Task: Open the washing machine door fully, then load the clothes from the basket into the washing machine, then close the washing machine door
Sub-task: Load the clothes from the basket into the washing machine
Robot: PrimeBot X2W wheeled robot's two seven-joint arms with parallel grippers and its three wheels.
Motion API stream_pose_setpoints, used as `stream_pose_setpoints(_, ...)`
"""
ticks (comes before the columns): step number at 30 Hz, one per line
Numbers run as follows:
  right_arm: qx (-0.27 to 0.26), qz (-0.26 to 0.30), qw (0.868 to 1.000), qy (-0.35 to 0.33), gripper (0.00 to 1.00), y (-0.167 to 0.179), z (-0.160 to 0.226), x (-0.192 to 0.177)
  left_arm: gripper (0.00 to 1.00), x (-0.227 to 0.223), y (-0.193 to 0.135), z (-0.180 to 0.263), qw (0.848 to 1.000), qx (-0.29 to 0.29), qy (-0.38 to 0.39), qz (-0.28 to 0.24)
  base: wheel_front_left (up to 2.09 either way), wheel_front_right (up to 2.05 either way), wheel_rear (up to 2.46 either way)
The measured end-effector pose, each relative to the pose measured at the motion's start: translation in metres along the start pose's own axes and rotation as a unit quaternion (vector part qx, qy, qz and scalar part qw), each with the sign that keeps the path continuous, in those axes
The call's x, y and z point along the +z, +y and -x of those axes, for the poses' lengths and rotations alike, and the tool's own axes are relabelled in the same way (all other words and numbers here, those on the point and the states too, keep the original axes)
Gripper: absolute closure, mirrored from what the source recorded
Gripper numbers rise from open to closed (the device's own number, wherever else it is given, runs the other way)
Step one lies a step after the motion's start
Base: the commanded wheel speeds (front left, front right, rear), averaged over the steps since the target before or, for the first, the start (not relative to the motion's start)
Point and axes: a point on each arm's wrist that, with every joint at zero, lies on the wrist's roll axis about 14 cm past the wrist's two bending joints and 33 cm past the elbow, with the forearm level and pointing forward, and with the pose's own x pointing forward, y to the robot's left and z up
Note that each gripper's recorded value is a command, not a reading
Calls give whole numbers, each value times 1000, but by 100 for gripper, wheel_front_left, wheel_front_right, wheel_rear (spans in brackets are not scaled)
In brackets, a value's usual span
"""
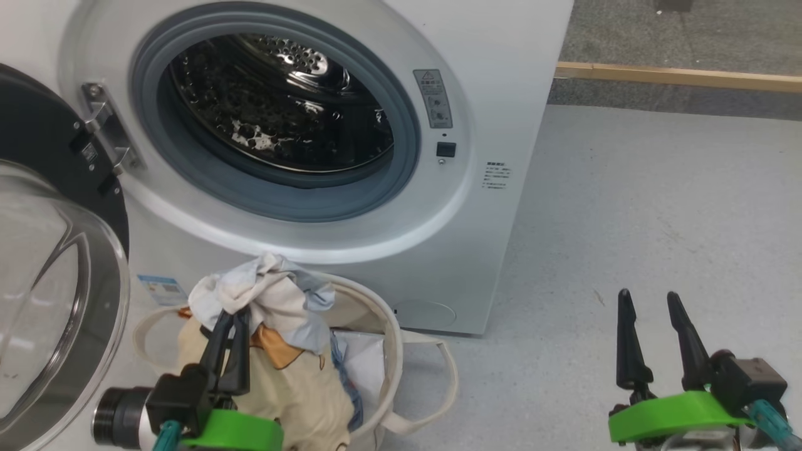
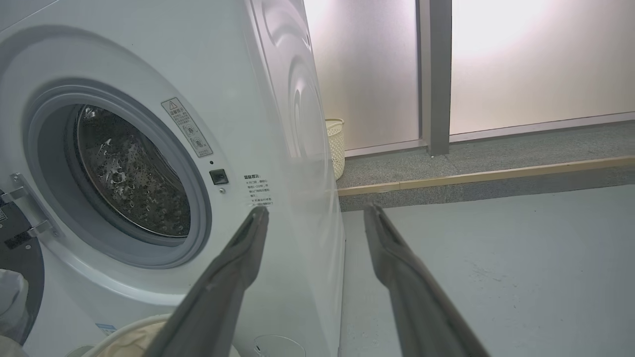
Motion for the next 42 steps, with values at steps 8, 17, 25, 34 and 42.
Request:
stream_pose_setpoints(8,-14,3,1000,-3,0,-8,7,3,100,6,-6,-4,1000,-16,-11,3,0,0,0)
stream_pose_setpoints(17,-20,-3,1000,0,0,-11,9,0,100,-7,-14,-6,1000,-21,9,17,0,0,0)
stream_pose_setpoints(25,-19,-23,999,-14,0,-13,-7,4,100,-26,-17,-41,999,-34,26,17,0,0,0)
stream_pose_setpoints(34,-34,-37,999,-4,0,-34,-41,-19,100,-24,-23,-143,998,-53,-17,17,0,0,0)
stream_pose_setpoints(42,-46,-36,998,14,0,-56,-70,-53,100,-40,-22,-231,997,-44,-42,56,0,0,0)
